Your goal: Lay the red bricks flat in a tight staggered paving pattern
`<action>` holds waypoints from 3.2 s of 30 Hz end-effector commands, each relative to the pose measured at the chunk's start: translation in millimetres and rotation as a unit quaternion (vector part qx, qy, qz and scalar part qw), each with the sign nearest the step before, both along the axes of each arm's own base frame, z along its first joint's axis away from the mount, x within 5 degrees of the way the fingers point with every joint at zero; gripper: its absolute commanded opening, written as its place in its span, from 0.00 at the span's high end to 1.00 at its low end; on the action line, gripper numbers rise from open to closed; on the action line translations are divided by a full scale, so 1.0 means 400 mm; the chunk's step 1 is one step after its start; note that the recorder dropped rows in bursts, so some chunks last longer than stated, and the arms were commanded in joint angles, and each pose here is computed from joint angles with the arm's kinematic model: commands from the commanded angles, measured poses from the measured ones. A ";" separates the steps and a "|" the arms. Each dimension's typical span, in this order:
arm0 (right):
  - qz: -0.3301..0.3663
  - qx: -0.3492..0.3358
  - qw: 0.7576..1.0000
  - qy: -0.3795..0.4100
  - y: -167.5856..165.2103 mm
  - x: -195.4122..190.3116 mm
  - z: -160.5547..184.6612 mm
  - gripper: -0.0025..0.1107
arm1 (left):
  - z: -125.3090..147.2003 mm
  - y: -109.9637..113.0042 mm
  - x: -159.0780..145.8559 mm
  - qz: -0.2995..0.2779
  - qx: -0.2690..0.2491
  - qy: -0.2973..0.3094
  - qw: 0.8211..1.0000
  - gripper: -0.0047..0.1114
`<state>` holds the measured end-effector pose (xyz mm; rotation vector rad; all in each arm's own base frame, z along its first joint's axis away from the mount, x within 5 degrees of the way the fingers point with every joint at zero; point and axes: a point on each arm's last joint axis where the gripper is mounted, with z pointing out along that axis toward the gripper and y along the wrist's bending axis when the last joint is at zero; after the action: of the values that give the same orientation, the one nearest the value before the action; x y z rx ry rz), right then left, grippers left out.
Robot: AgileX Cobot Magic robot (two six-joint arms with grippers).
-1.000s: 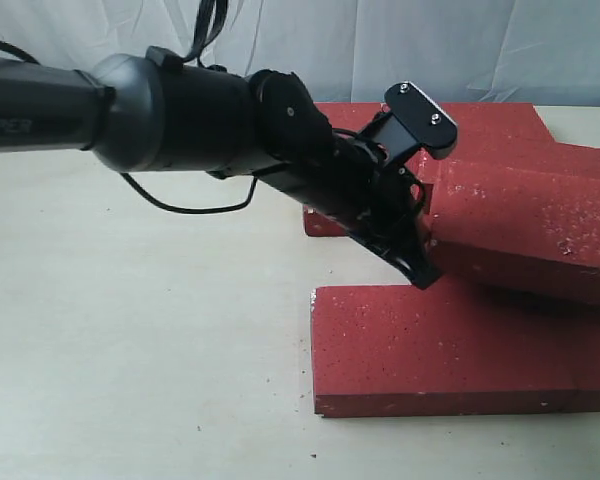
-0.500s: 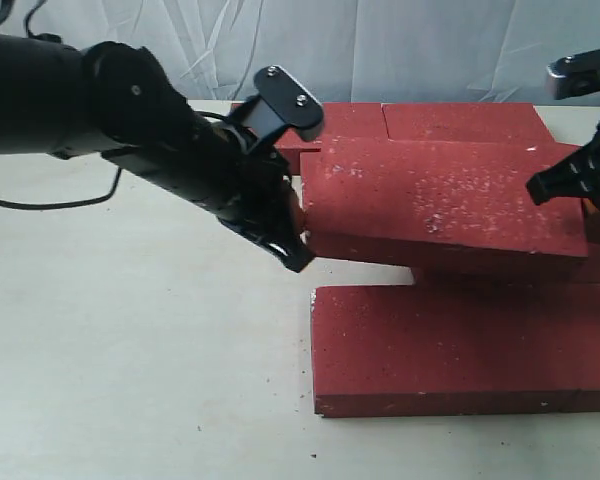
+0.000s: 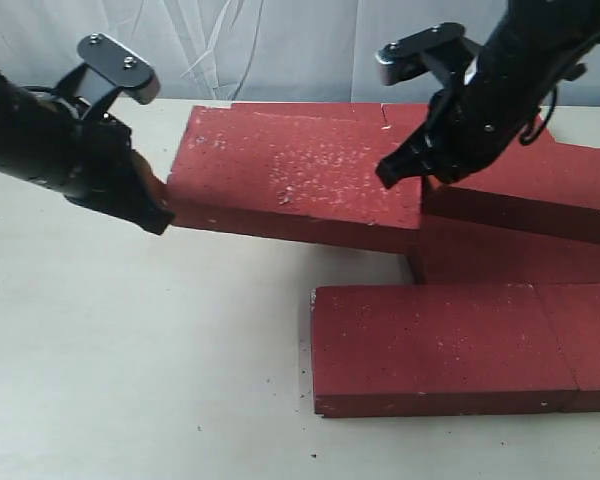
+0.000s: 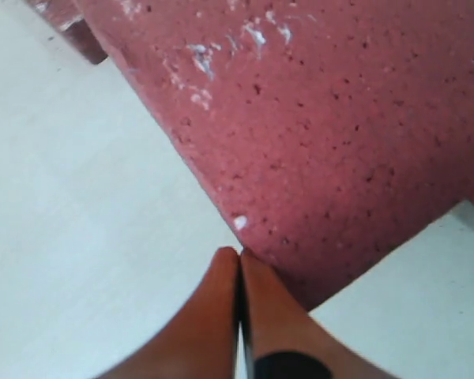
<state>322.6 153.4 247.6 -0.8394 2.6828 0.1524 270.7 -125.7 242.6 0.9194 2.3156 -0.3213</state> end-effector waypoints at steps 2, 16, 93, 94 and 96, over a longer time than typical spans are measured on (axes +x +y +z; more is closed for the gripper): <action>0.019 0.098 0.995 0.029 0.171 0.014 -0.035 0.99 | -0.007 0.060 0.012 0.084 -0.052 0.020 0.995 0.96; 0.080 0.090 0.992 0.032 0.355 0.057 -0.147 0.99 | -0.098 0.240 0.005 0.254 -0.042 0.043 0.965 0.96; 0.180 -0.016 0.977 -0.109 0.269 0.053 -0.310 0.99 | -0.298 0.308 0.139 0.311 0.014 0.101 0.945 0.96; 0.180 -0.016 0.978 -0.108 0.271 0.054 -0.311 0.99 | -0.298 0.308 0.138 0.310 0.013 0.102 0.945 0.96; 0.180 -0.016 0.978 -0.108 0.271 0.055 -0.309 0.99 | -0.299 0.307 0.136 0.307 0.013 0.108 0.945 0.96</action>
<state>342.9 260.1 120.5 -1.2749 2.3338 0.0906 324.7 -0.6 122.0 0.1299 2.6622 -0.1111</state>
